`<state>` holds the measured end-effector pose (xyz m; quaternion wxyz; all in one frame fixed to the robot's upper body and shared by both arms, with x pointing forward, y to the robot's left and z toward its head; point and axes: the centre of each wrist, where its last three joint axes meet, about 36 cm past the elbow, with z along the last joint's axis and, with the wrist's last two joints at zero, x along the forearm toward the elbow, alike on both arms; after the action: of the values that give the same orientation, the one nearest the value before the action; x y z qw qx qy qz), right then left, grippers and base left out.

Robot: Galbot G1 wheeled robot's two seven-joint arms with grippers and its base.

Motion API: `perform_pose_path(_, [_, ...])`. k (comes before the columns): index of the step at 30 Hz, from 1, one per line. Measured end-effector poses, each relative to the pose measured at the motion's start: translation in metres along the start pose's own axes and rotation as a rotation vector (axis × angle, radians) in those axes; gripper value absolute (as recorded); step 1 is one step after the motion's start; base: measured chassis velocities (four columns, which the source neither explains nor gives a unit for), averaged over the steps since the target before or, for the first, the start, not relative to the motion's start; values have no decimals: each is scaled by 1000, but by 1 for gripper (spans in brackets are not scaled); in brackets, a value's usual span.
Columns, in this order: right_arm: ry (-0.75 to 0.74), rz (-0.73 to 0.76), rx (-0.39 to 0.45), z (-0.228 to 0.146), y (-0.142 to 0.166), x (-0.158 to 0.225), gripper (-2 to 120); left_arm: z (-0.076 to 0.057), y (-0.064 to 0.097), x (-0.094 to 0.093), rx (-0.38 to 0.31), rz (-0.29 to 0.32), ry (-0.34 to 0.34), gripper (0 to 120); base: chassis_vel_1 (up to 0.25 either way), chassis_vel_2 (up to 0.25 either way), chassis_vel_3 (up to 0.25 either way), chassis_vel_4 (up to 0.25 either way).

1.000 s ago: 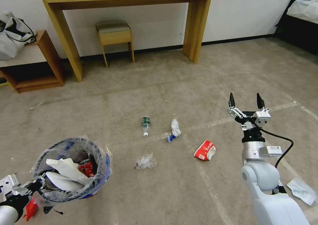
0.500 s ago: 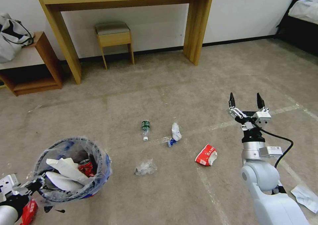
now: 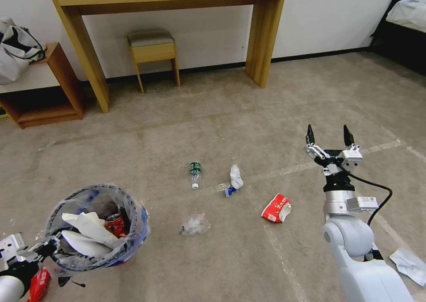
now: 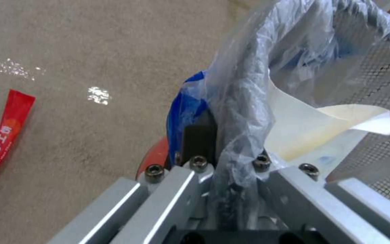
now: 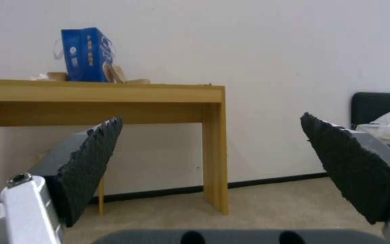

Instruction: Pick up the trash bin and place the garbage on the floor into it.

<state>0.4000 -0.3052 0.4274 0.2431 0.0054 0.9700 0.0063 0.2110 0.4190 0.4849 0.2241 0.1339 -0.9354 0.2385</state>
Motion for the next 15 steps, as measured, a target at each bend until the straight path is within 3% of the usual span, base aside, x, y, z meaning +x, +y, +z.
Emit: perform_pose_path(15, [39,-34,9,3,-2,-6,100,3,3,0,3,-14,10,1,0,0,0,0])
